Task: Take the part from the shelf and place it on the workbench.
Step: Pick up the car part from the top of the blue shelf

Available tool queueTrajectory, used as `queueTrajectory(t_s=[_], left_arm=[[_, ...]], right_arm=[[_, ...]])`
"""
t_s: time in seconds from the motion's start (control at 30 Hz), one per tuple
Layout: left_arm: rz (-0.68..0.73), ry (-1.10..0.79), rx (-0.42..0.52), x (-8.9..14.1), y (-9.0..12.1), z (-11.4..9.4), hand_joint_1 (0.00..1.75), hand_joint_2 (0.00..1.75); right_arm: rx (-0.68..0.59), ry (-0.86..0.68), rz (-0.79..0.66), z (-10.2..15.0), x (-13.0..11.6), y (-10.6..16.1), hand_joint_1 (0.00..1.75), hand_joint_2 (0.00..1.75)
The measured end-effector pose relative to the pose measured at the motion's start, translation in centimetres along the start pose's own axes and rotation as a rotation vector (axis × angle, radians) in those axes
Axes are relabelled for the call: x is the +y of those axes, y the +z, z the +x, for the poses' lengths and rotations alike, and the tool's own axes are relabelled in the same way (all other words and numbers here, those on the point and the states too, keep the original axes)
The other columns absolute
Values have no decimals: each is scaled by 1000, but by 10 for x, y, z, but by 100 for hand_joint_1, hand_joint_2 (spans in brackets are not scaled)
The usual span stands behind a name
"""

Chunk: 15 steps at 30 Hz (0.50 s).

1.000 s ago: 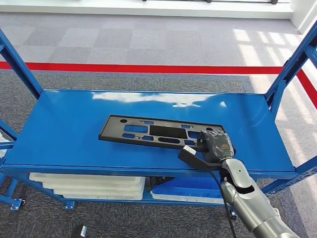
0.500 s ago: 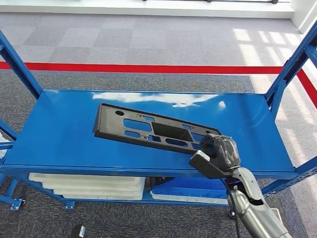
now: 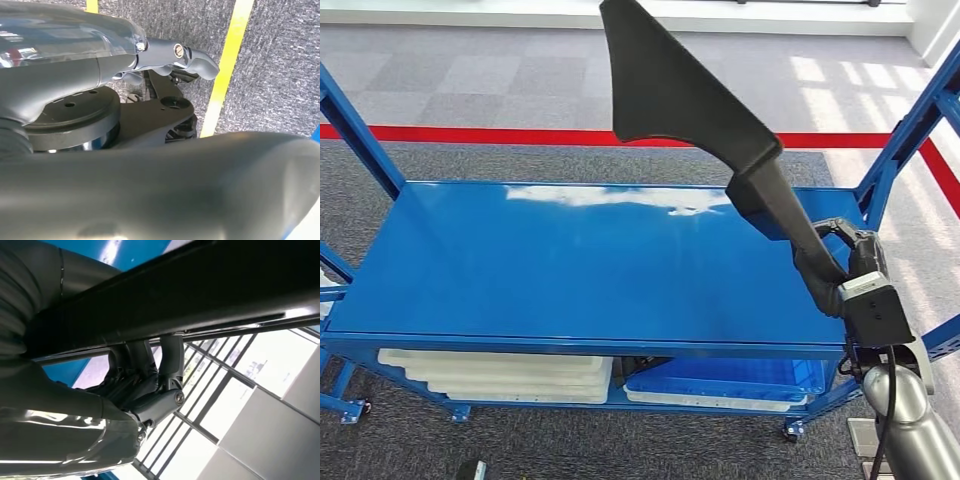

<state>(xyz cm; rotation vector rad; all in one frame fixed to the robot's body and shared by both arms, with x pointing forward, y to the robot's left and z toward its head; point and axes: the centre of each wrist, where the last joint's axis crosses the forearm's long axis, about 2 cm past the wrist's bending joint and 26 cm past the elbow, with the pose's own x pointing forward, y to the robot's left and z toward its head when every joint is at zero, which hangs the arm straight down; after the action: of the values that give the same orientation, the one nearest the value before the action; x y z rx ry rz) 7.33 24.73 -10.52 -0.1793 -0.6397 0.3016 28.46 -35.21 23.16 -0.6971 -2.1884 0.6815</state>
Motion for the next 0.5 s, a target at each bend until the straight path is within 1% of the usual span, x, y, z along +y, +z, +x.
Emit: queueTrajectory(t_s=[0.07, 0.2, 0.5], left_arm=[[-2, 0, 0, 0, 0, 0, 0, 0], [-10, 1, 0, 0, 0, 0, 0, 175], [-29, -7, 6, -1, 0, 0, 0, 175]], right_arm=[[-17, -59, 0, 1, -5, -4, 175, 175], [-33, -200, 21, 4, -7, -6, 175, 175], [-7, -395, 58, 2, 9, 4, 175, 175]])
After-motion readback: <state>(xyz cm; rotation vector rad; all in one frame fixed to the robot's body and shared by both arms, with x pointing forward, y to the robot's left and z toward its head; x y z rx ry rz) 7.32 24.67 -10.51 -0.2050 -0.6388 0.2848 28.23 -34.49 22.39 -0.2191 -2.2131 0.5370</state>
